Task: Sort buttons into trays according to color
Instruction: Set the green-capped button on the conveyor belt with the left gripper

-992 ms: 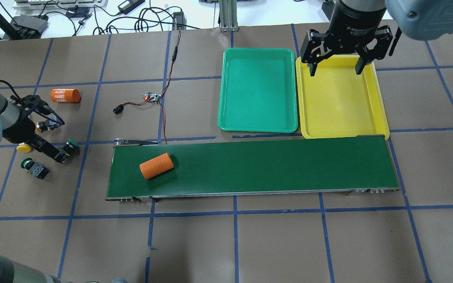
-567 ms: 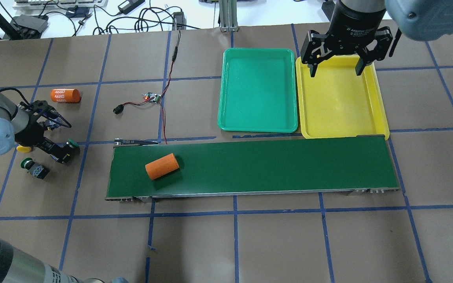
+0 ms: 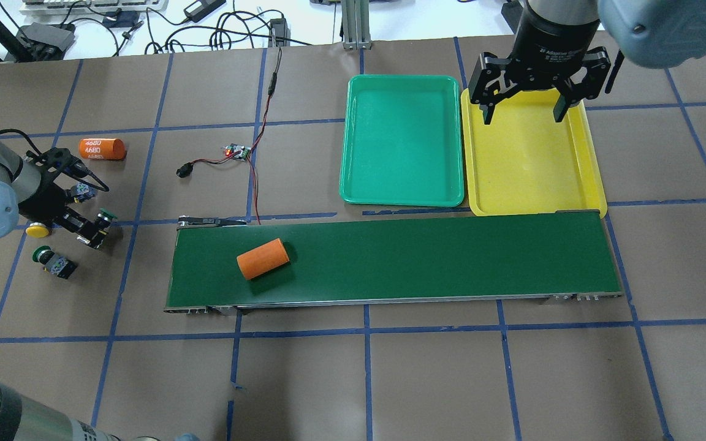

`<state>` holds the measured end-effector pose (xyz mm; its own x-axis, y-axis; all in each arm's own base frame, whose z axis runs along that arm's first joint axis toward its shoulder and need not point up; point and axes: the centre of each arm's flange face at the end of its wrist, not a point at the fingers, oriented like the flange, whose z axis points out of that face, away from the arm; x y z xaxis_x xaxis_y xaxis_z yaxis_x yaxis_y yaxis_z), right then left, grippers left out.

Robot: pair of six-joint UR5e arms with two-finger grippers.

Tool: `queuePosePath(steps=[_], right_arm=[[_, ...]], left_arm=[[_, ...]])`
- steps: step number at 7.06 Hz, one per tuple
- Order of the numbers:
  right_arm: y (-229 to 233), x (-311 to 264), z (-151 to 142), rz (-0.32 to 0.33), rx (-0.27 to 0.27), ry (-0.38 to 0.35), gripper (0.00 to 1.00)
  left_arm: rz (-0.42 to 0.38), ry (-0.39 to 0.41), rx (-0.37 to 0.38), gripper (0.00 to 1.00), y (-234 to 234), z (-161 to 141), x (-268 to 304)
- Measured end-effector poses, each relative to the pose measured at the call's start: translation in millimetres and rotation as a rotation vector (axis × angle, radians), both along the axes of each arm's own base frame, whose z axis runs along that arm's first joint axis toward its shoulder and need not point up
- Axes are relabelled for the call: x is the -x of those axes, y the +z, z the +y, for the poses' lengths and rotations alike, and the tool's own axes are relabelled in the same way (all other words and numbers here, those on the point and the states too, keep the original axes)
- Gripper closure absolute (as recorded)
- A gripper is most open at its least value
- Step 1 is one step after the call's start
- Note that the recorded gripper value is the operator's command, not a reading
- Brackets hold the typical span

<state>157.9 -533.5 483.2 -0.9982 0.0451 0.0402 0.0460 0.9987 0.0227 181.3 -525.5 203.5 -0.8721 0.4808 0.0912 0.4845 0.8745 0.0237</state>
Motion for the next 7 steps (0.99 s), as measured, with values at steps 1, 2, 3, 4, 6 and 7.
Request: queuePosePath(steps=[1,2,3,4,6,7], right_arm=[[-1.3,0.1,0.6,-0.001,-0.003,0.0,0.0],[-3.1,0.5,1.2,-0.001,-0.007,0.0,0.0],[-4.3,0.6,1.6,-0.001,-0.01,0.0,0.0],[-4.7,0.8,1.7,-0.001,-0.01,-0.001,0.0],[-5.0,0.8,1.8,-0.001,-0.011,-0.002,0.0],[-5.0,0.8,1.8,-0.001,-0.011,-0.002,0.0]], left_arm=[[-0.012,-0.024,0.022,1.0,22.8,7.6,21.6],[-0.028,-0.093,0.057,1.0,51.5,14.4,66.8],[-0.042,-0.196,0.091,1.0,83.3,24.5,126.5],[-0.05,-0.31,0.119,1.0,109.7,39.1,181.9],[-0.042,-0.501,0.118,1.0,118.1,67.6,250.3],[-0.028,-0.566,0.088,1.0,99.9,83.5,265.0]])
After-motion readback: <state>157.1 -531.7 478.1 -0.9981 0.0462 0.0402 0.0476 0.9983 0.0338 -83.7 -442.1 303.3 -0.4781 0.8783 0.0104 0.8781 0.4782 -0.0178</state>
